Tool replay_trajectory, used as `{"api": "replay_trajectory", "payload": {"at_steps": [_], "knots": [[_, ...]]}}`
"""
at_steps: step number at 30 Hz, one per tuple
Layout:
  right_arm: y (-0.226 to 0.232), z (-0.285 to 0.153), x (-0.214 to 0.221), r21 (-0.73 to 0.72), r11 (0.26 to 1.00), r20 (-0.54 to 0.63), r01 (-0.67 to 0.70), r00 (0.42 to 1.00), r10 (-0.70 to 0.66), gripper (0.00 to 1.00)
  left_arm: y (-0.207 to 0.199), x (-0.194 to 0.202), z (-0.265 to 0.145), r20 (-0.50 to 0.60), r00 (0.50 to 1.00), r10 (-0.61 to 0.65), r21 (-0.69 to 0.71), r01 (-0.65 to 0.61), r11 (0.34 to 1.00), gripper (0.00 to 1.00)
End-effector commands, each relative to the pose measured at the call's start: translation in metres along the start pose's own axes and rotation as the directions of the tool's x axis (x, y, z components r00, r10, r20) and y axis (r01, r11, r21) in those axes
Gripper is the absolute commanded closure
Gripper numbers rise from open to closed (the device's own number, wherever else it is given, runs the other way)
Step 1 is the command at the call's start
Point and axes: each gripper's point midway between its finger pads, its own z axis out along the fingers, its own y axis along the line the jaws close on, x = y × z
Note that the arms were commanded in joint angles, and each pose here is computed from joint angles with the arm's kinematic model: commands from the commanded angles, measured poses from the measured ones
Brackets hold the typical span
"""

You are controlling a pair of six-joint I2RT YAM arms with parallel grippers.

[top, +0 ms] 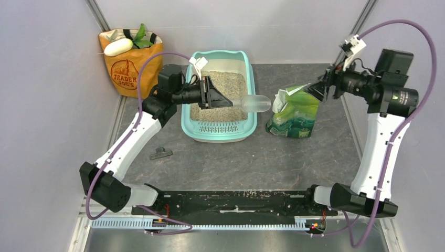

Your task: Fill the litter box with clean litter

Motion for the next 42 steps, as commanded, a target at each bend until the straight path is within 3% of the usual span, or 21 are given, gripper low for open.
{"api": "replay_trajectory", "payload": {"at_steps": [1,6,11,23,28,32,38,42], "knots": [[-0.048,-0.02,0.059,0.07,0.996,-0.185,0.062,0.982,-0.048,0.19,0.008,-0.004,0.004,-0.017,0.997,0.082,-0.13,-0.083,0.988,0.98],[-0.08,-0.017,0.104,0.029,0.993,-0.266,0.112,0.959,-0.101,0.15,0.009,-0.014,0.02,-0.036,0.994,0.104,-0.182,-0.109,0.977,0.98],[-0.108,0.001,0.12,0.006,0.986,-0.244,0.165,0.957,-0.158,0.13,0.009,-0.024,0.035,-0.036,0.989,0.142,-0.252,-0.146,0.957,0.98],[-0.138,0.037,0.141,-0.086,0.979,-0.132,0.187,0.971,-0.197,0.26,0.01,-0.036,0.066,-0.06,0.992,0.113,-0.239,-0.124,0.963,0.98],[-0.14,0.041,0.143,-0.099,0.978,-0.119,0.185,0.973,-0.197,0.23,0.006,-0.041,0.077,-0.074,0.992,0.103,-0.204,-0.116,0.972,0.98],[-0.137,0.043,0.146,-0.119,0.976,-0.103,0.181,0.976,-0.193,0.36,0.0,-0.042,0.087,-0.09,0.989,0.119,-0.176,-0.133,0.975,0.98],[-0.121,0.042,0.141,-0.15,0.967,-0.065,0.204,0.974,-0.215,0.72,0.004,-0.024,0.105,-0.157,0.979,0.126,-0.186,-0.155,0.97,0.98],[-0.108,0.042,0.134,-0.176,0.958,-0.041,0.225,0.971,-0.235,0.87,0.014,-0.017,0.116,-0.191,0.973,0.129,-0.222,-0.171,0.96,0.98]]}}
